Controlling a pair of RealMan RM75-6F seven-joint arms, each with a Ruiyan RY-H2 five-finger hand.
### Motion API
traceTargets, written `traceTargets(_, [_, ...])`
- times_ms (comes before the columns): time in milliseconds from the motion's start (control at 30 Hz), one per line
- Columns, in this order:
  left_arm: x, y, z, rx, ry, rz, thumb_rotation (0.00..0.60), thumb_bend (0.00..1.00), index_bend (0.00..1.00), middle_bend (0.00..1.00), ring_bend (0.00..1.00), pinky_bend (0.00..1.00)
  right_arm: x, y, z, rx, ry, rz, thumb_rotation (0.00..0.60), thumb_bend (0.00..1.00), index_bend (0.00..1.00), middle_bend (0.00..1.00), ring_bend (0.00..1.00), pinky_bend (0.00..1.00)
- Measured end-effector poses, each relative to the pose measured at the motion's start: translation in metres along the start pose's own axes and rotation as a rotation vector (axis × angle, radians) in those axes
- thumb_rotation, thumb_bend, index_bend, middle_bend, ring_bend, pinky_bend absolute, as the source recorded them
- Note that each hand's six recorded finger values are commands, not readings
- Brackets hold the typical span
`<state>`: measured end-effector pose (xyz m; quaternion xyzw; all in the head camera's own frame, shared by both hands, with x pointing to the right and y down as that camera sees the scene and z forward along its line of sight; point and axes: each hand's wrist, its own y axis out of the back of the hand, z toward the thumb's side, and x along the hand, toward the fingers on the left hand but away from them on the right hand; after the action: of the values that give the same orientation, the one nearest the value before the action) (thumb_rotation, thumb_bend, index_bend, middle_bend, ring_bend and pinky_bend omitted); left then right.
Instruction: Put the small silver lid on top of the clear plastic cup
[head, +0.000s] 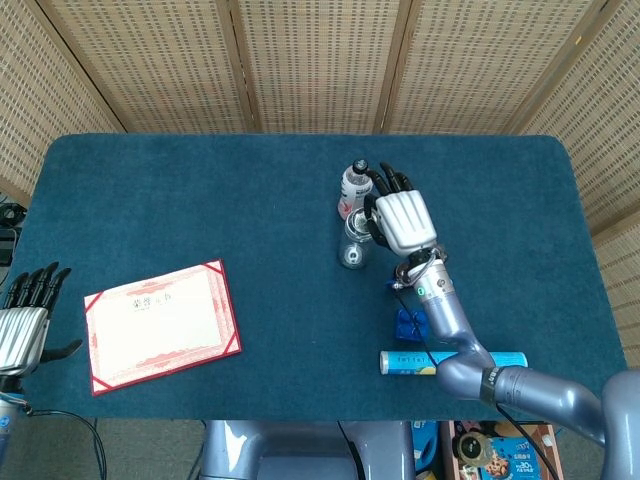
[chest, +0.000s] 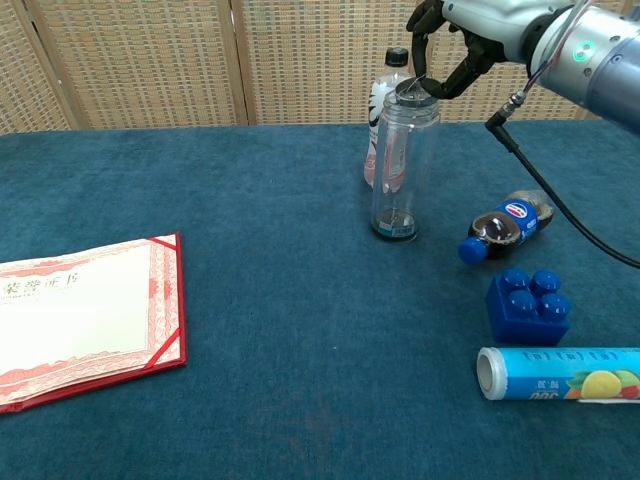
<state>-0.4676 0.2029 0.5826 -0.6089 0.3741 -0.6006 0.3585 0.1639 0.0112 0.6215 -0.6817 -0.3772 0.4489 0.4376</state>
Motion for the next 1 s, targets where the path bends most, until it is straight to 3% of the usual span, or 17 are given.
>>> traceTargets(400, [-0.001, 0.001, 0.000, -0.007, 0.001, 0.001, 0.600, 0.13, 0.00, 0.00, 0.00, 0.00, 0.001, -0.001, 0.005, 0.000, -0.002, 0.006, 0.600, 0.56, 0.59, 0.19, 0.03, 0.21])
traceTargets(700, [0.000, 0.001, 0.000, -0.008, -0.001, -0.001, 0.600, 0.13, 0.00, 0.00, 0.00, 0.00, 0.001, 0.001, 0.003, 0.014, -0.003, 0.007, 0.600, 0.29, 0.38, 0.02, 0.00, 0.21])
traceTargets(1000, [0.000, 0.002, 0.001, -0.011, -0.004, 0.006, 0.600, 0.13, 0.00, 0.00, 0.00, 0.00, 0.003, 0.013, 0.000, 0.018, -0.006, -0.028, 0.600, 0.27, 0.35, 0.00, 0.00, 0.20])
